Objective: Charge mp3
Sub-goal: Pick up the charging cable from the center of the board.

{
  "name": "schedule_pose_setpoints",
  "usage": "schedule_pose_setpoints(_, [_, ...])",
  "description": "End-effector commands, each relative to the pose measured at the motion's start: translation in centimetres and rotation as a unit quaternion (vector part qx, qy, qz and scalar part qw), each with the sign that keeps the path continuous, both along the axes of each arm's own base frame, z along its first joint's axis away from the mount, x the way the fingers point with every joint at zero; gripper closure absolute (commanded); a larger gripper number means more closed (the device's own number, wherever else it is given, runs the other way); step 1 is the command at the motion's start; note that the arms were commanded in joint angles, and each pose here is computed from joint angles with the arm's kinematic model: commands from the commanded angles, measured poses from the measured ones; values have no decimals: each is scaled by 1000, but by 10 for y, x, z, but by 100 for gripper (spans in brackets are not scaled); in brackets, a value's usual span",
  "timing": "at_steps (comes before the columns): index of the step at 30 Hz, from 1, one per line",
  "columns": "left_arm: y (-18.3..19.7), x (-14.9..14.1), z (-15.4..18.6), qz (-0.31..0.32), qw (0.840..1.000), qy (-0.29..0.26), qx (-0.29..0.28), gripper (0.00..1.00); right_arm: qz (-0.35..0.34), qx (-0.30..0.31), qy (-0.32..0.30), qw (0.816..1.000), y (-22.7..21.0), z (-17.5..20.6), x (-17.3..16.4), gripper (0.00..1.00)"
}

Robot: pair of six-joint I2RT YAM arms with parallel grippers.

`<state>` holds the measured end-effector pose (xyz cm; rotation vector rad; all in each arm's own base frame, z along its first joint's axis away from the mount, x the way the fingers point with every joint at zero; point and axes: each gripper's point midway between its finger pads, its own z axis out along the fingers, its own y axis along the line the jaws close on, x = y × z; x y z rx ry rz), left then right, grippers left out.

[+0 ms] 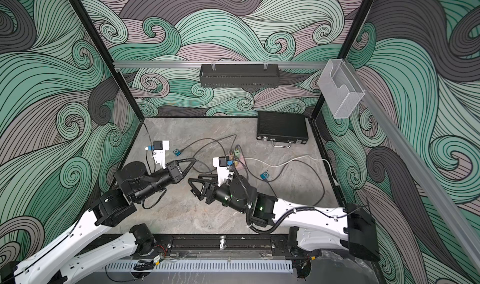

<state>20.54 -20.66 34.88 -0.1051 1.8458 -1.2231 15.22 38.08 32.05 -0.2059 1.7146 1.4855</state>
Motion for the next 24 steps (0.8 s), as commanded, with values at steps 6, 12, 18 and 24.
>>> schedule_pose_setpoints(6, [9,3,26,42,995,-12,-89,100,-81,198,-50,976,-26,64,17,33])
schedule_pose_setpoints(12, [-1,0,23,26,995,-1,-98,100,-102,197,-41,974,-28,59,30,28])
schedule_pose_setpoints(18, [-12,-1,16,12,993,18,-113,99,-125,223,12,967,-36,40,57,25])
schedule_pose_setpoints(24, [-17,-1,9,14,993,28,-116,98,-118,250,23,961,-31,40,70,32])
